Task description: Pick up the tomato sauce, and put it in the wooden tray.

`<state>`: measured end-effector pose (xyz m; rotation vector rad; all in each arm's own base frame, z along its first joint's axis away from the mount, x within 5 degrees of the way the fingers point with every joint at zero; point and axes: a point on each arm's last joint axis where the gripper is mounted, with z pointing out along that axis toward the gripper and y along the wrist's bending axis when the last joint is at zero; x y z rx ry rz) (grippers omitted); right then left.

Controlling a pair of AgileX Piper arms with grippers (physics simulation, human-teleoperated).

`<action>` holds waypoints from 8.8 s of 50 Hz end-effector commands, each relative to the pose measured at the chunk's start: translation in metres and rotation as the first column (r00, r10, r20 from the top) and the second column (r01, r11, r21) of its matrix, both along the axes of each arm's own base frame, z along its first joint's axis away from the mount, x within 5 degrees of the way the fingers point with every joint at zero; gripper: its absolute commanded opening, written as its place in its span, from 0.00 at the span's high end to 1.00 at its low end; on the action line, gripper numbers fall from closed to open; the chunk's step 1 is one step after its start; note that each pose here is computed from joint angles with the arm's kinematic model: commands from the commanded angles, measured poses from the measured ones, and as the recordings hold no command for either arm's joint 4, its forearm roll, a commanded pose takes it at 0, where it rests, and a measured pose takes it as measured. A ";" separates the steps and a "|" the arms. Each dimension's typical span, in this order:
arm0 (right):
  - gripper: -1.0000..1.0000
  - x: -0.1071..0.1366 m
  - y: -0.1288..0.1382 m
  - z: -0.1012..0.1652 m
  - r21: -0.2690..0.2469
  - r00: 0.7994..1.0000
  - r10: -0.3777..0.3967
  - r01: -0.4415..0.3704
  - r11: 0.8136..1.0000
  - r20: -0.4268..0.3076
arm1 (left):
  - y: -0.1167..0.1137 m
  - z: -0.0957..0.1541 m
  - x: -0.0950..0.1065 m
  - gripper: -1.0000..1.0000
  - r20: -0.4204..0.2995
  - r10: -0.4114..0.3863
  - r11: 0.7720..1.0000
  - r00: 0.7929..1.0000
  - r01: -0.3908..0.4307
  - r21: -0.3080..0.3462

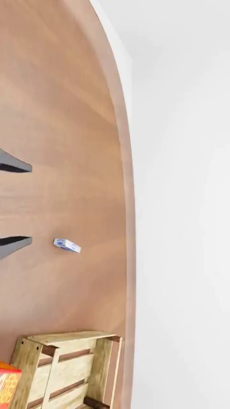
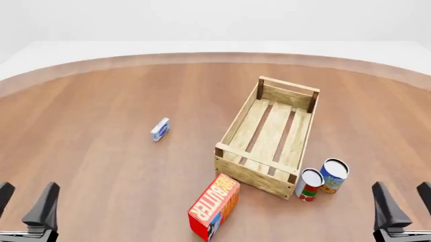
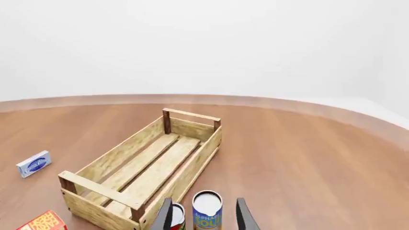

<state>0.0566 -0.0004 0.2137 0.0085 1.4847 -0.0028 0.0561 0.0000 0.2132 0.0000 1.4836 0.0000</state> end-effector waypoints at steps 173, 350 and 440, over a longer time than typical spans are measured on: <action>0.00 0.087 0.026 -0.020 0.000 0.865 0.164 -0.187 0.982 -0.473 | 0.000 0.000 0.000 0.00 0.000 0.000 1.000 1.000 0.000 0.000; 0.00 0.131 0.039 -0.094 0.032 0.800 0.173 -0.190 0.981 -0.575 | 0.000 0.000 0.000 0.00 0.000 0.000 1.000 1.000 0.000 0.000; 1.00 0.094 0.028 0.013 -0.034 0.878 0.163 -0.199 0.979 -0.449 | 0.000 0.000 0.000 0.00 0.000 0.000 1.000 1.000 0.000 0.000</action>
